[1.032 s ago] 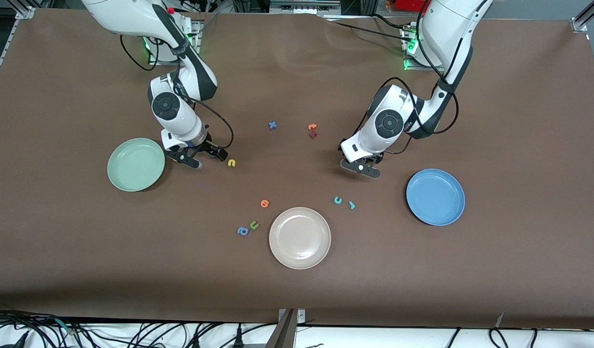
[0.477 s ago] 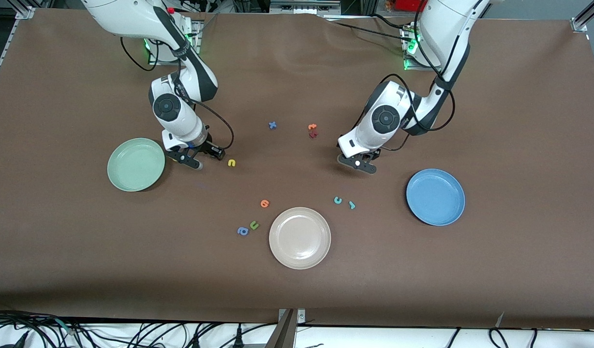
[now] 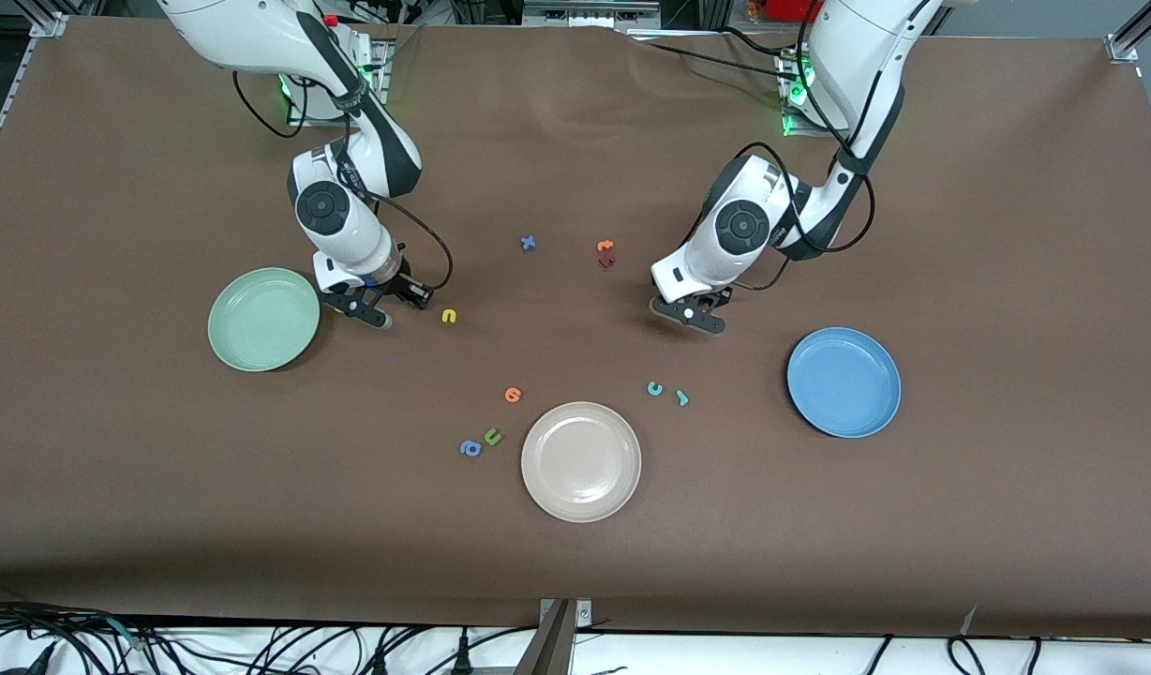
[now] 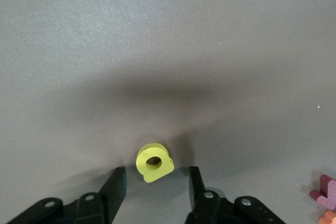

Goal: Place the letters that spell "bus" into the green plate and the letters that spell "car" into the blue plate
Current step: 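Grasp teal p with the right gripper while the left gripper grasps yellow a, then open the right gripper over green plate while the left gripper opens over blue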

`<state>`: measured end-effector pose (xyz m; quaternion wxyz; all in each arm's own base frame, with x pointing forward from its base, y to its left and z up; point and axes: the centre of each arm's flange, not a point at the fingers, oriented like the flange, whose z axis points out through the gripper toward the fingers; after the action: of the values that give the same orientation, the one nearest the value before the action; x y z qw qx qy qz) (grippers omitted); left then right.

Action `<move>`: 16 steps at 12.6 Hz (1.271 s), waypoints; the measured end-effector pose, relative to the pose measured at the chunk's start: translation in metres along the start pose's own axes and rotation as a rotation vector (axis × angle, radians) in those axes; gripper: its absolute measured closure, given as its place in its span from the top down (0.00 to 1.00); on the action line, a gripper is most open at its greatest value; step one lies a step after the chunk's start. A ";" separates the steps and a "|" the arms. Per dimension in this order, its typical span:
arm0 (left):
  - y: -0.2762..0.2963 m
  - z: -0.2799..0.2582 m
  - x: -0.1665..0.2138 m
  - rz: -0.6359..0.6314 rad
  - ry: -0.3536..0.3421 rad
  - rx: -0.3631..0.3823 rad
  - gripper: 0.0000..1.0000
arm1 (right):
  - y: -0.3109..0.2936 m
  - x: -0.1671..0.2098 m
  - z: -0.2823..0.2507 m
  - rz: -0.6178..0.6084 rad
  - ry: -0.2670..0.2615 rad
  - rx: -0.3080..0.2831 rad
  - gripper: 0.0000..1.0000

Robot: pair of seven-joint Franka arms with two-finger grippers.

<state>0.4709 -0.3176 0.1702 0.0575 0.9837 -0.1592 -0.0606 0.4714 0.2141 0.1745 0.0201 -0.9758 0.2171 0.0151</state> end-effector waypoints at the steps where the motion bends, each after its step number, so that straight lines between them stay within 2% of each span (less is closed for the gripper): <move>1: 0.000 0.000 0.000 0.000 0.002 0.000 0.55 | 0.000 0.000 0.000 0.000 0.000 0.000 0.35; 2: 0.000 -0.001 0.001 0.000 0.010 -0.002 0.51 | 0.000 0.000 -0.002 0.000 0.002 0.002 0.27; 6: 0.000 0.005 0.002 -0.001 0.030 -0.006 0.49 | 0.000 0.000 -0.001 -0.001 0.001 0.001 0.26; 8: 0.003 0.005 0.002 0.004 0.035 -0.007 0.44 | -0.001 0.000 -0.004 -0.005 -0.006 -0.007 0.26; 9: 0.005 0.003 0.003 0.007 0.040 -0.009 0.34 | -0.003 0.002 -0.010 -0.014 -0.020 -0.024 0.26; 10: 0.004 0.002 0.004 0.006 0.044 -0.009 0.34 | -0.004 0.007 -0.024 -0.030 -0.035 -0.045 0.26; 13: 0.000 -0.001 0.007 0.000 0.060 -0.009 0.33 | 0.023 0.057 -0.087 -0.108 -0.098 -0.125 0.26; 16: -0.018 -0.028 0.021 -0.031 0.107 -0.009 0.33 | 0.085 0.116 -0.127 -0.227 -0.145 -0.146 0.26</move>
<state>0.5001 -0.3049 0.1932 0.0693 0.9876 -0.1406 -0.0094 0.5430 0.0819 0.2939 -0.0337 -0.9893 0.1015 0.0988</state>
